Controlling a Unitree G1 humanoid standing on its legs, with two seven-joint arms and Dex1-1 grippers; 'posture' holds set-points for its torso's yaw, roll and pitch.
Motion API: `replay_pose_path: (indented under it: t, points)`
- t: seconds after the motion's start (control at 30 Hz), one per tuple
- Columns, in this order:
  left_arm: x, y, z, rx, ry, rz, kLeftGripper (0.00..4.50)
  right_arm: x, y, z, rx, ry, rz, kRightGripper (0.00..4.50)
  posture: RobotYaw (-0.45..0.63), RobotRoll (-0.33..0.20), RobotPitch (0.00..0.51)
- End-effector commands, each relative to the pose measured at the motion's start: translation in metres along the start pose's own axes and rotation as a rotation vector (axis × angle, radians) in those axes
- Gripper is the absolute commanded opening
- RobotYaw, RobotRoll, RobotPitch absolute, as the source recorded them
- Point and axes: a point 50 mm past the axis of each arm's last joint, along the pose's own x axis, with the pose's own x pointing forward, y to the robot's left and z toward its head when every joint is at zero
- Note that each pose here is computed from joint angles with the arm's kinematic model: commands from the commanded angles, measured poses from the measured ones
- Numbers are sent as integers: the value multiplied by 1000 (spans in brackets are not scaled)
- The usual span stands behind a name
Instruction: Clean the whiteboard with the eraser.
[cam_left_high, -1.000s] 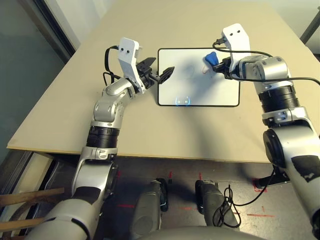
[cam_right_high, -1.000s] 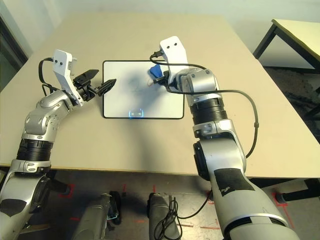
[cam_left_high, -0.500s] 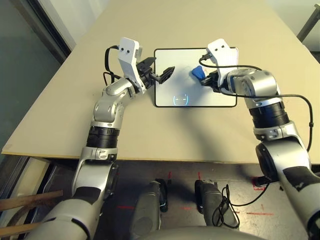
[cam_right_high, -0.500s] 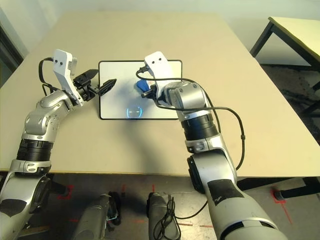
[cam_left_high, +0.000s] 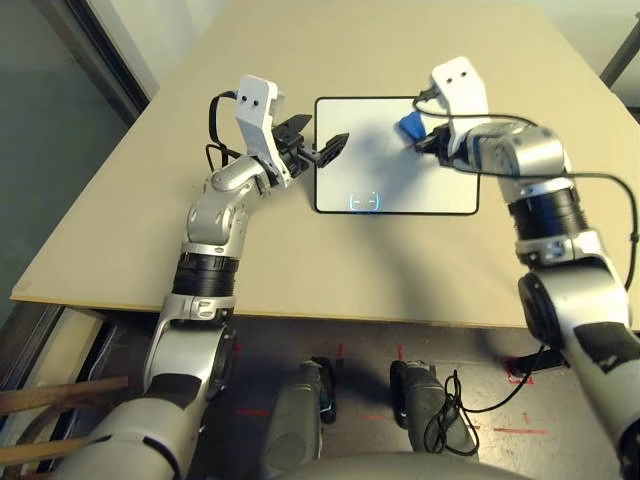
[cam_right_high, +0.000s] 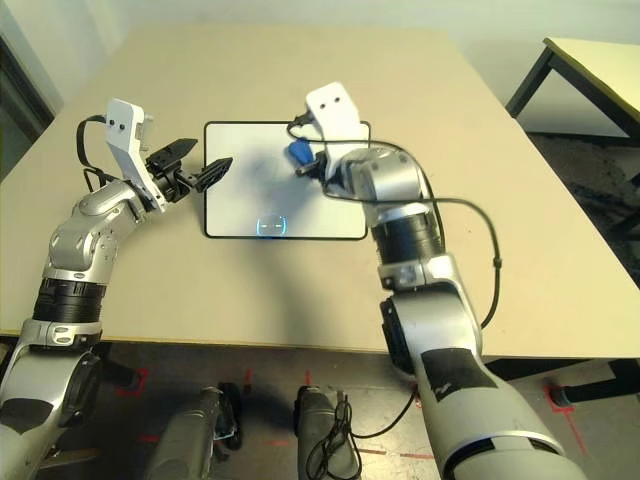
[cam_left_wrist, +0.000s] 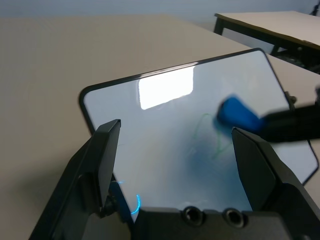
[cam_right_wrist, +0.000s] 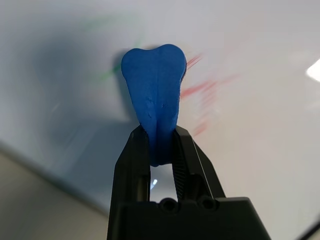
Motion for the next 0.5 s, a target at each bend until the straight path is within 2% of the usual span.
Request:
replay_pose_path:
  t: [0.03, 0.2, 0.3, 0.37, 0.5]
  points:
    - [-1, -1, -3, 1, 15, -7, 4500, 5, -3, -11, 20, 65, -8, 545, 52, 0, 168]
    - [-2, -1, -3, 1, 15, -9, 4500, 0, -42, 13, 52, -9, -140, 543, 52, 0, 168]
    - [-2, -1, -3, 1, 16, -9, 4500, -1, -55, 15, 63, -13, -179, 542, 51, 0, 167]
    - [-2, -1, -3, 1, 16, -8, 4500, 1, -57, 12, 62, 1, -181, 542, 51, 0, 167]
    - [-3, 1, -3, 3, 19, -2, 4500, 3, -38, -4, 32, 92, -97, 542, 56, 0, 174]
